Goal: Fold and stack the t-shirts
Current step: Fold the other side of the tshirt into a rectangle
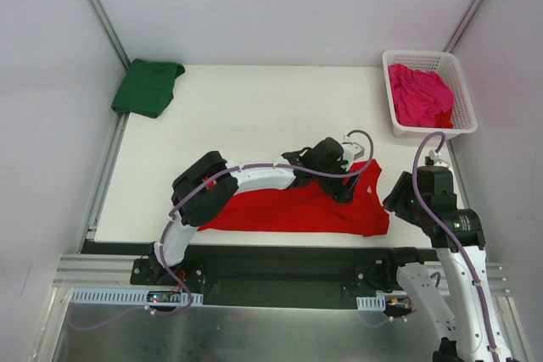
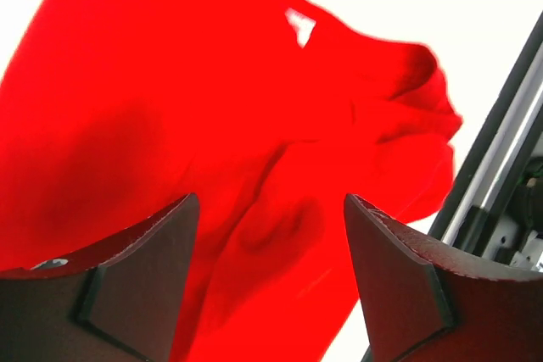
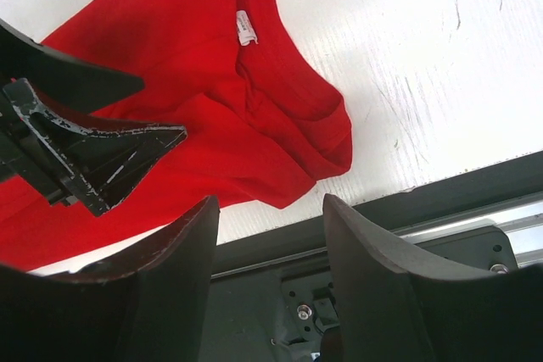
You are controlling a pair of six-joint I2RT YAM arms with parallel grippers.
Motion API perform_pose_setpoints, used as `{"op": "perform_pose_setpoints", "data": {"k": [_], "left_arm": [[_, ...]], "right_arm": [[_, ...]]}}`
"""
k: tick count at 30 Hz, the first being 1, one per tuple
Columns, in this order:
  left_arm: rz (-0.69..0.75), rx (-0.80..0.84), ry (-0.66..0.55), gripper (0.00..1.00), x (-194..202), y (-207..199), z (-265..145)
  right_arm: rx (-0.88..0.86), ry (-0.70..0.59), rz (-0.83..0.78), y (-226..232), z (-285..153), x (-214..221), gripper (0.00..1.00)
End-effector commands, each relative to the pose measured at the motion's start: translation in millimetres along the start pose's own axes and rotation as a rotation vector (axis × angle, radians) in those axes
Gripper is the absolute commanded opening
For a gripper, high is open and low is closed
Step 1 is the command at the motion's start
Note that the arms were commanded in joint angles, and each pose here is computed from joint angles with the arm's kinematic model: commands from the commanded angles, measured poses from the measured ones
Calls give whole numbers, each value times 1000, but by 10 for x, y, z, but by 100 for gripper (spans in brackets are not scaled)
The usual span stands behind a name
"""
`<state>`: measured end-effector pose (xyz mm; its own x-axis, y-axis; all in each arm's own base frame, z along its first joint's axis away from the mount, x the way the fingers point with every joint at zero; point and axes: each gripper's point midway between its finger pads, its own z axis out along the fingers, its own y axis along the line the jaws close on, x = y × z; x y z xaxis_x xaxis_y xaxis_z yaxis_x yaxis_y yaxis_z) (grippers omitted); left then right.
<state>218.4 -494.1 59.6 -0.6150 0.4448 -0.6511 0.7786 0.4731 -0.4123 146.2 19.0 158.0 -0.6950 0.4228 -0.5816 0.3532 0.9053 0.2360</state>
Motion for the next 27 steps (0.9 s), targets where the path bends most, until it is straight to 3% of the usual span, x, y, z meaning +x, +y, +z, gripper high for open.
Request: {"op": "perform_pose_setpoints", "data": {"k": [1, 27], "left_arm": [[66, 41, -87, 68, -359, -203, 17], [83, 66, -25, 59, -116, -267, 299]], "right_arm": [[-2, -26, 8, -1, -107, -54, 56], [3, -15, 11, -13, -107, -26, 57]]}}
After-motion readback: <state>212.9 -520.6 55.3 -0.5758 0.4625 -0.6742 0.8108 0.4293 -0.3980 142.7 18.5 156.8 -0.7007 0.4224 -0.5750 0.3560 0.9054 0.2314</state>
